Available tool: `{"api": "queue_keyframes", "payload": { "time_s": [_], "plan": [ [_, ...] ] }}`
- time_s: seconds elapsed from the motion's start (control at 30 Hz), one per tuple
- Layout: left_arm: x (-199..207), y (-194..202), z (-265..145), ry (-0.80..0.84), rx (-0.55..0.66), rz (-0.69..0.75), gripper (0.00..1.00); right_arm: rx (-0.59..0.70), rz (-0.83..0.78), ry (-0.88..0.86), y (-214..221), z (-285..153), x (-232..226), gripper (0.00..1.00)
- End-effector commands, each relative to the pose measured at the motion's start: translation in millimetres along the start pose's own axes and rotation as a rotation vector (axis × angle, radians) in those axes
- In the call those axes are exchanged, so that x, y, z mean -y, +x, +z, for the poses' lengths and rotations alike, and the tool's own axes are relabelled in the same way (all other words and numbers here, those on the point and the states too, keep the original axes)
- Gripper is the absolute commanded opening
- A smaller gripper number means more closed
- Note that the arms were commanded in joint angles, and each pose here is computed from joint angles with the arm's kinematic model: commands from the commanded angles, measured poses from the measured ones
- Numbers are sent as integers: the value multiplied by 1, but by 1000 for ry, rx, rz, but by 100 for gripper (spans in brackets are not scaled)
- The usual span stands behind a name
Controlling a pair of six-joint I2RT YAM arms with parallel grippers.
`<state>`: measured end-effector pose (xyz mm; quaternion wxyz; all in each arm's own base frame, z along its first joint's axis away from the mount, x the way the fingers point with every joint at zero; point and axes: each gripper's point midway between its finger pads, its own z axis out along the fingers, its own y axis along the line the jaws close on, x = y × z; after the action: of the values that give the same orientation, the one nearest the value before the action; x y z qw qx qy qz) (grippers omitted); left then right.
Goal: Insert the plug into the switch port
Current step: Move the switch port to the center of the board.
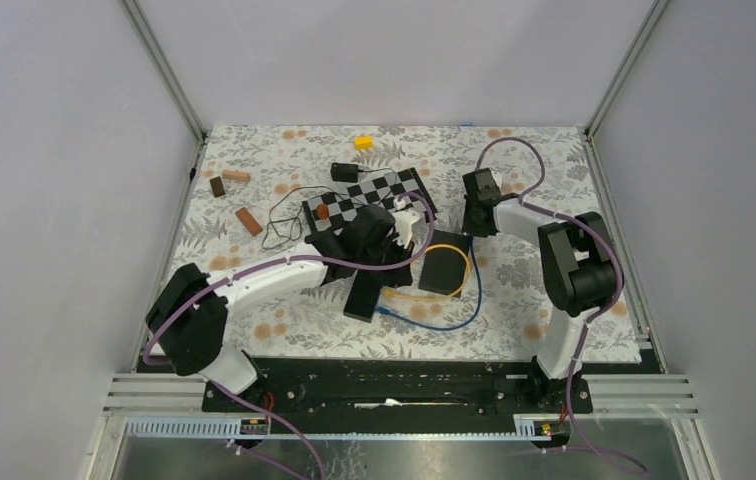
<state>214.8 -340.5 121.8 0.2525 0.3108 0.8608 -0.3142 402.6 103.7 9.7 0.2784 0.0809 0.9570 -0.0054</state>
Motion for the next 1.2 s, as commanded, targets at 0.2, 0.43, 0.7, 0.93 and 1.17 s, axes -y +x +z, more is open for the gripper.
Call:
{"api": "queue_keyframes", "payload": {
  "time_s": [0.2, 0.43, 0.7, 0.93, 1.17],
  "plan": [
    [1, -15, -21, -32, 74, 11, 0, -196, 14, -25, 89, -35, 15, 0],
    [-9, -7, -30, -81, 93, -7, 0, -143, 288, -21, 120, -65, 29, 0],
    [-21, -6, -23, -123, 116, -75, 0, -84, 362, -37, 131, -87, 42, 0],
    [-24, -4, -20, -134, 113, -89, 0, -89, 441, -24, 147, -104, 52, 0],
    [-27, 1, -19, -143, 94, -78, 0, -145, 523, -185, 183, -109, 19, 0]
  ]
}}
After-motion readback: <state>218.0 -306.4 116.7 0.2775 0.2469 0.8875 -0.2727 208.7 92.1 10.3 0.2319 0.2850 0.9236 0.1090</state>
